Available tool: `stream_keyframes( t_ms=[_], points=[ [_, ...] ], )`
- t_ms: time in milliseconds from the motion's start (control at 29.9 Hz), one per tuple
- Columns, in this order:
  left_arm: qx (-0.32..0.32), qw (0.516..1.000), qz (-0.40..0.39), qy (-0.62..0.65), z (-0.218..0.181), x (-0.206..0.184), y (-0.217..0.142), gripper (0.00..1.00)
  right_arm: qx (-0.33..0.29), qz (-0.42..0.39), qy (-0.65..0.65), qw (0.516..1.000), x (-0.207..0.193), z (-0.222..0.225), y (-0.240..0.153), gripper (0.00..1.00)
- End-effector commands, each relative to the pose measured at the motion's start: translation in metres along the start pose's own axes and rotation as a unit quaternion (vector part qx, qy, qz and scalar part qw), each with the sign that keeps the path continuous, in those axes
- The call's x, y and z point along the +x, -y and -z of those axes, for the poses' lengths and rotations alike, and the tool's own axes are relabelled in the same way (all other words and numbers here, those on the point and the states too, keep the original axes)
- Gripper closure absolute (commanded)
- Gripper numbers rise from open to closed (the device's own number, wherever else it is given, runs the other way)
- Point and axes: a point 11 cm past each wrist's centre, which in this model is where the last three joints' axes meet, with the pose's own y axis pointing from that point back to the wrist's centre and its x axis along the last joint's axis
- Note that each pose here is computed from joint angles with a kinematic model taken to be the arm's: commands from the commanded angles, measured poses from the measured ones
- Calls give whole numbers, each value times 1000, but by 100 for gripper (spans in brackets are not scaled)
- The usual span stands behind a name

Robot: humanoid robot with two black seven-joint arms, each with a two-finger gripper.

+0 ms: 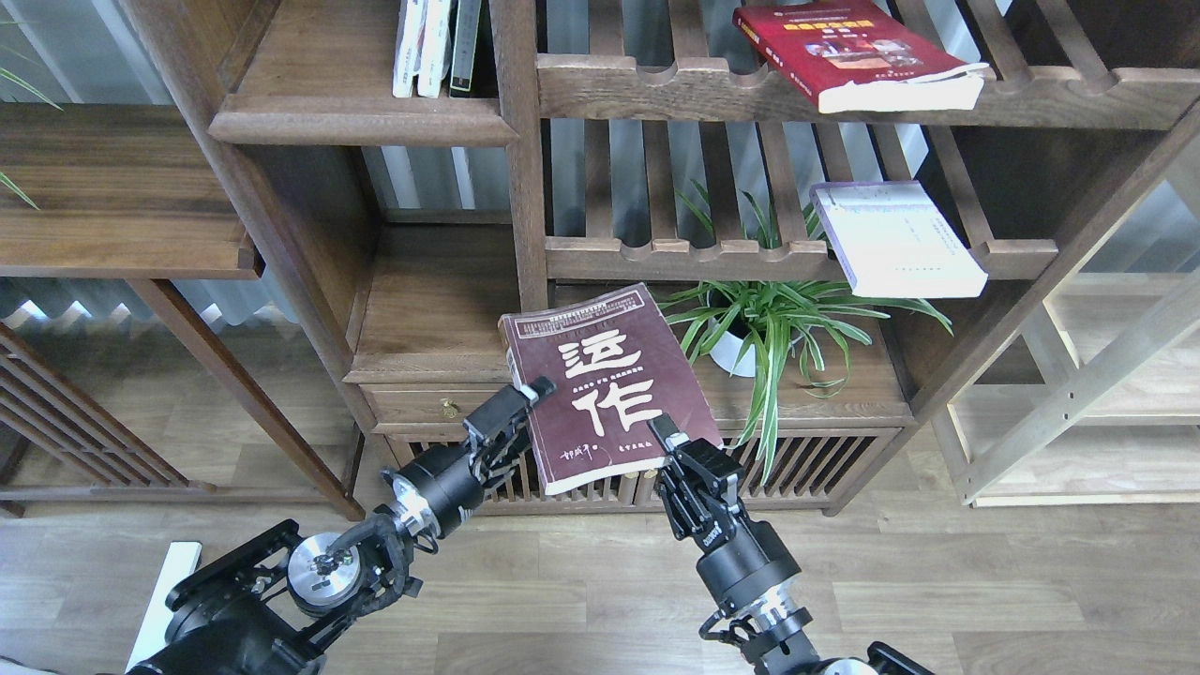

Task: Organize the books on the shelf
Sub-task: 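Grasp the dark red book with the left gripper and pull it out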

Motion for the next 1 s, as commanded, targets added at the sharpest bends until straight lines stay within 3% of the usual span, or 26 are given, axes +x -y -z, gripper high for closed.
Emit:
stream_keyframes(
  t_ms=[0, 568, 735, 802, 902, 969],
  points=[
    [-2, 1000, 6, -15, -3, -2, -4, 3, -8, 0, 6, 1000, 1, -9, 1, 100],
    [-7, 999, 46, -28, -16, -28, -12, 6, -15, -14, -2, 1000, 12, -12, 6, 100],
    [-7, 999, 44, -26, -18, -27, -14, 14, -17, -8, 4, 1000, 10, -18, 10, 100],
    [-8, 999, 36, -20, -23, -24, -20, 25, -18, -8, 4, 1000, 10, -19, 10, 100],
    [-18, 999, 29, -13, -33, -22, -28, 53, -20, -8, 5, 1000, 10, -20, 10, 100],
    [-21, 999, 27, -13, -35, -20, -29, 61, -20, -7, 7, 1000, 10, -21, 11, 100]
  ],
)
